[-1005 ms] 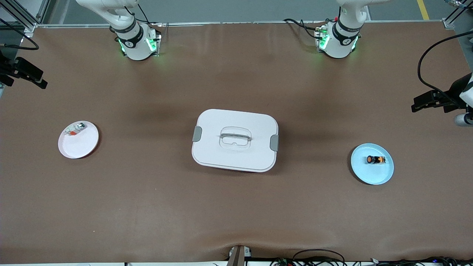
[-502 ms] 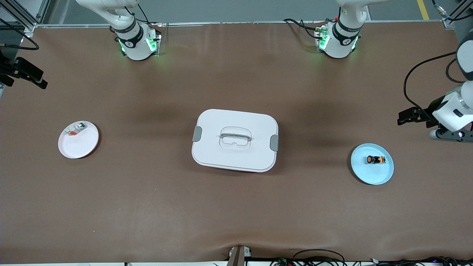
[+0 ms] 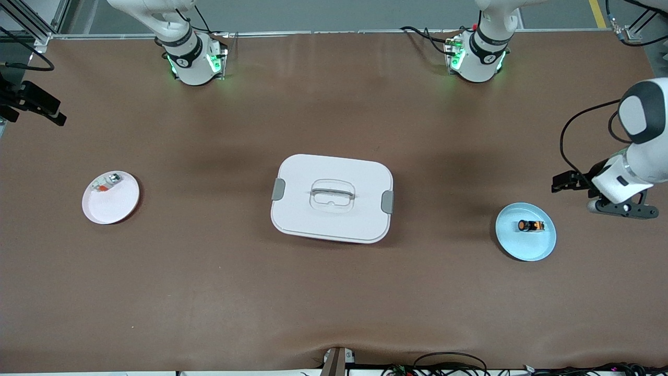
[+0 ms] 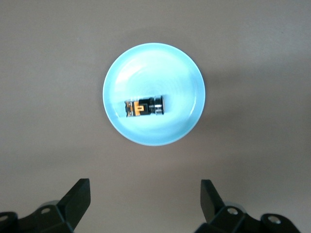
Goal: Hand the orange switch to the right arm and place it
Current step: 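Move the left gripper down over the orange switch on the blue plate, then close the left gripper on the orange-button switch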
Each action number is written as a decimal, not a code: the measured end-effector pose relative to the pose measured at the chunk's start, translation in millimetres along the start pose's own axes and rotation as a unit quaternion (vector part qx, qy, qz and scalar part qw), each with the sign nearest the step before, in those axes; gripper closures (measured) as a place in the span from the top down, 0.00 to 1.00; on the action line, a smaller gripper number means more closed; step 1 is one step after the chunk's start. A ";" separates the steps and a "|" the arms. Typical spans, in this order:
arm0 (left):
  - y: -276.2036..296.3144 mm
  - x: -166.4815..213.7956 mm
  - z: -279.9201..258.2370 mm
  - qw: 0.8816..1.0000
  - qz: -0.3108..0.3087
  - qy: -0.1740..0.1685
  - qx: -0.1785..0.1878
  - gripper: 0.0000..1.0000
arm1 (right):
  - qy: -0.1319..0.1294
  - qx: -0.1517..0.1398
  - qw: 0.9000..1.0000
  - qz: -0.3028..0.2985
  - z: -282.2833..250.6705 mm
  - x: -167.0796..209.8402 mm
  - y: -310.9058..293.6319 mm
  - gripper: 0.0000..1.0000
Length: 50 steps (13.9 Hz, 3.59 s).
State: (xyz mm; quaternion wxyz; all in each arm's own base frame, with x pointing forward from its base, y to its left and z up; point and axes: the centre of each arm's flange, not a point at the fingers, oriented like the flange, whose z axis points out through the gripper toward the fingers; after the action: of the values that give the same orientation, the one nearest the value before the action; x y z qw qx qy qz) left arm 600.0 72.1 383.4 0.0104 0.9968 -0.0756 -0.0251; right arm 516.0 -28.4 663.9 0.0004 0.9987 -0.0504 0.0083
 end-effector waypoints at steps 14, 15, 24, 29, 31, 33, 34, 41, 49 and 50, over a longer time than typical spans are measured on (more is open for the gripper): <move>-18.4 26.7 121.4 1.000 0.016 0.004 -0.009 1.00 | -0.001 0.000 1.000 0.000 0.9 -0.2 -0.1 1.00; -20.9 27.0 127.0 1.000 0.014 0.004 -0.010 1.00 | -0.001 0.000 1.000 0.000 0.9 -0.2 -0.2 1.00; -22.9 38.4 160.8 1.000 0.006 0.017 -0.017 1.00 | -0.001 0.000 1.000 0.000 0.9 -0.3 -0.2 1.00; -20.5 40.4 176.3 1.000 0.003 0.021 -0.022 1.00 | -0.002 0.000 1.000 0.000 1.1 -0.4 -0.4 1.00; -21.8 39.5 183.7 1.000 0.002 0.018 -0.023 1.00 | -0.002 0.000 1.000 0.000 1.0 -0.4 -0.5 1.00; -22.0 38.9 189.9 1.000 0.001 0.016 -0.024 1.00 | -0.002 0.000 1.000 -0.001 1.0 -0.4 -0.7 1.00; -21.9 38.6 192.0 1.000 0.001 0.015 -0.024 1.00 | -0.002 0.000 1.000 -0.001 1.0 -0.4 -1.1 1.00; -22.7 37.9 194.8 1.000 -0.001 0.013 -0.025 1.00 | -0.002 0.000 1.000 -0.002 1.0 -0.4 -1.9 1.00; -20.5 38.6 194.7 0.999 -0.016 0.012 -0.026 0.72 | -0.001 0.000 1.000 -0.002 0.9 -0.3 -1.9 1.00; -19.7 39.0 194.5 0.999 -0.017 0.013 -0.026 0.72 | -0.001 0.000 1.000 -0.002 0.9 -0.3 -1.9 1.00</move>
State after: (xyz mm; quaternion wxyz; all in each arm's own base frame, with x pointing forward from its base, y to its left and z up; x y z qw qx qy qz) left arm 631.4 82.4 186.8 0.0369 0.9975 -0.0579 -0.0146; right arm 515.9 -26.4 663.0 0.0005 0.9988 -0.0485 0.0071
